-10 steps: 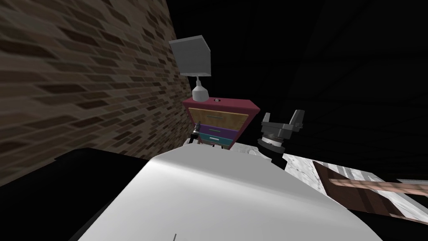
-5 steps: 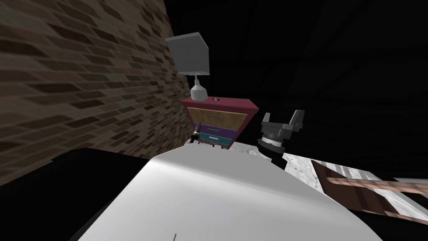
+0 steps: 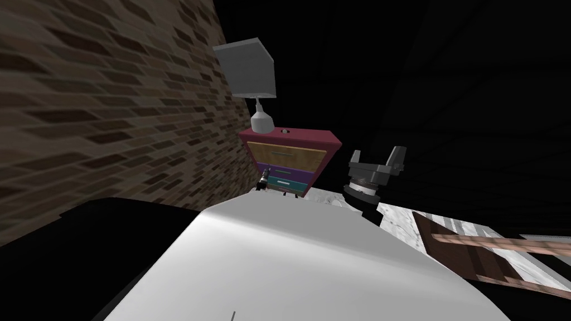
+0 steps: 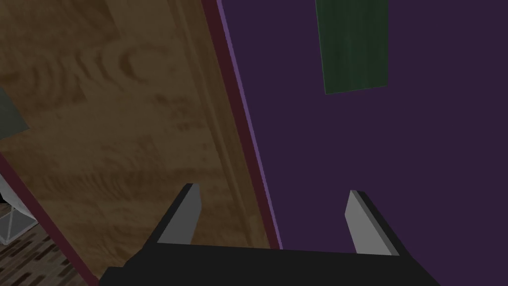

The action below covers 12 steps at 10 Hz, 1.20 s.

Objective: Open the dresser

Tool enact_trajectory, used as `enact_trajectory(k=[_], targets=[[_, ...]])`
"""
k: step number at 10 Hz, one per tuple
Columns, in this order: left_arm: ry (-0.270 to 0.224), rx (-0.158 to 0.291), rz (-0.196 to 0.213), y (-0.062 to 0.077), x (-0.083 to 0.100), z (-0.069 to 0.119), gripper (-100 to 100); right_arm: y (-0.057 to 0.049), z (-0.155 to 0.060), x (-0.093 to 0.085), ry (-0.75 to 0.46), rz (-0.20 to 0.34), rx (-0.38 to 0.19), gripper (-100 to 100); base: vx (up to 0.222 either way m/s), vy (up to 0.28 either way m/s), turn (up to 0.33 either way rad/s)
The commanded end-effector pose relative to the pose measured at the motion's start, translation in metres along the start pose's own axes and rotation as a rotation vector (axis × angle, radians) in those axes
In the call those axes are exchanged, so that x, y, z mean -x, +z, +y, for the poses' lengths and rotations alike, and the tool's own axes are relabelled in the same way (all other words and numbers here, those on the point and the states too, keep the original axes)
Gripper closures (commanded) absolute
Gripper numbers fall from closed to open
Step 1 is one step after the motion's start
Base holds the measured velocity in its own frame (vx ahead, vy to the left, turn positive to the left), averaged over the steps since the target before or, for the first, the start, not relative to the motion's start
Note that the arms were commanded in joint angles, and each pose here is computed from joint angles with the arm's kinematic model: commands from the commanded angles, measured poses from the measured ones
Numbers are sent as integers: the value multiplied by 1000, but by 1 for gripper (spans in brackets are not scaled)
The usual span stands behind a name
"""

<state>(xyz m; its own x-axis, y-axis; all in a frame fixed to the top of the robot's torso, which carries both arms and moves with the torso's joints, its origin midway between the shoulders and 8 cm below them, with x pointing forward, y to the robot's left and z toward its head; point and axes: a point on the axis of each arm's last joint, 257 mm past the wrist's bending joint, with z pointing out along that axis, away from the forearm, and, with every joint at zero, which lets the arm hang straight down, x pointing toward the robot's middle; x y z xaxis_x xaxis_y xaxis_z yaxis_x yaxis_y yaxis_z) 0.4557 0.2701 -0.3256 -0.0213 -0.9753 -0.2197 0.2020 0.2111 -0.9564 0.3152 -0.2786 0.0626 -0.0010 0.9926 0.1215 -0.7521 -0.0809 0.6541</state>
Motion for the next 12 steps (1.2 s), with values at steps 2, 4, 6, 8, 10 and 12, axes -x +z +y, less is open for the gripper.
enact_trajectory(k=[2,4,6,8,10,12], targets=[[-18,64,35,-18,-18,29,-100,0,0,0,0,0,0,0,-27,-80,5],[-21,81,47,-24,-24,38,-100,0,0,0,0,0,0,0,-19,-56,16],[-24,94,59,-30,-29,45,-100,0,0,0,0,0,0,0,-25,-39,10],[-22,91,54,-15,-24,41,-100,0,0,0,0,0,0,0,3,-17,-5],[-22,90,54,-15,-25,41,-100,0,0,0,0,0,0,0,35,-21,-7],[-23,92,55,-22,-26,42,100,0,0,0,0,0,0,0,-22,21,12]])
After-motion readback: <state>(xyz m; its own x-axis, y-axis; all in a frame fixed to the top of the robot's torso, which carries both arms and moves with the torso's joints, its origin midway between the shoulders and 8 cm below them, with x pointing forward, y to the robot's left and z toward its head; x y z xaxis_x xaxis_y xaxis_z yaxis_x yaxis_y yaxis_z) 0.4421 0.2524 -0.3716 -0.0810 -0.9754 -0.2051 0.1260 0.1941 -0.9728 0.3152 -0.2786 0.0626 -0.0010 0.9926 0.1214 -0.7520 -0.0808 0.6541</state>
